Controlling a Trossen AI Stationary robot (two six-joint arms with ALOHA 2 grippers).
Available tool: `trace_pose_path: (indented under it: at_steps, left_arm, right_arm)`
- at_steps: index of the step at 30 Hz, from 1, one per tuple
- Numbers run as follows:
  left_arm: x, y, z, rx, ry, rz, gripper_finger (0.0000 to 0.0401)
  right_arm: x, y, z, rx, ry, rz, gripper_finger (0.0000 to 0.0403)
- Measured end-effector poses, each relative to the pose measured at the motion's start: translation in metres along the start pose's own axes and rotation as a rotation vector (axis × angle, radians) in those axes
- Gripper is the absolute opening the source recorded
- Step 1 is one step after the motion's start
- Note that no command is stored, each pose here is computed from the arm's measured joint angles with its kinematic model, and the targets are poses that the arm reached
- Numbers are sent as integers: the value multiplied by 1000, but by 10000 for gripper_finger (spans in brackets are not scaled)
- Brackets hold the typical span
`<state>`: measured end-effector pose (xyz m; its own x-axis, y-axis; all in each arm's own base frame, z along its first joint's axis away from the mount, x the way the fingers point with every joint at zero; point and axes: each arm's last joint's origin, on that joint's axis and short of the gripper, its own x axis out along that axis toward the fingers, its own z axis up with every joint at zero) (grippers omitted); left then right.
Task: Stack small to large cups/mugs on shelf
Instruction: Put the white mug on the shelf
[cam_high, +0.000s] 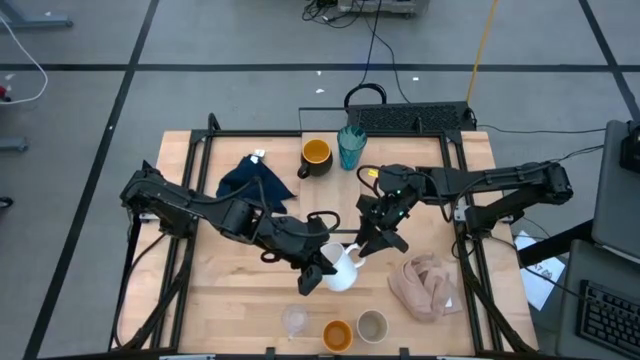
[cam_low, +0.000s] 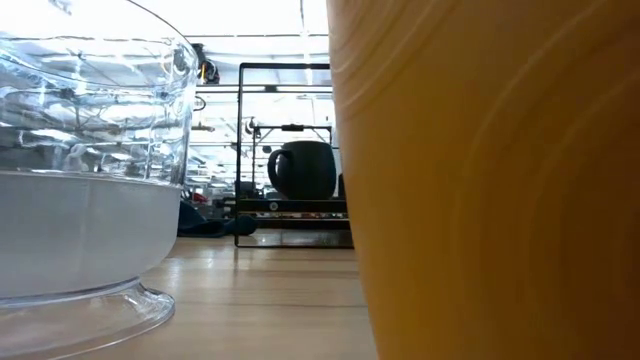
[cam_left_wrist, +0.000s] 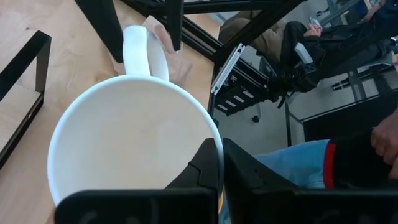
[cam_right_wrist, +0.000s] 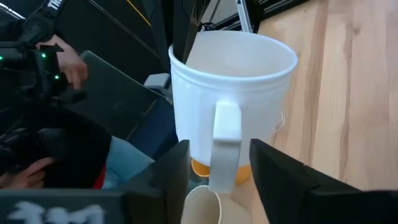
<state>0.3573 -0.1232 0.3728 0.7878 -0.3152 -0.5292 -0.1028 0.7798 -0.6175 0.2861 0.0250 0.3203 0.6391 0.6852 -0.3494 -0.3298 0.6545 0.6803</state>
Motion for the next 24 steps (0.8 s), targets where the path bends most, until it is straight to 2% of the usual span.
trace_pose_path:
  at_steps: [12, 16, 21, 24]
  left_arm:
    - [0, 0, 0, 9, 0, -2, 7]
    - [0, 0, 0, 7, 1, -2, 15]
    - [0, 0, 0, 7, -1, -3, 5]
    - [0, 0, 0, 3, -10, 2, 22]
  right_arm:
    - [0, 0, 0, 1, 12, 23, 41]
    - [0, 1, 0, -1, 8, 25, 39]
    - [0, 1, 0, 7, 9, 26, 49]
    - [0, 1, 0, 5, 11, 31, 40]
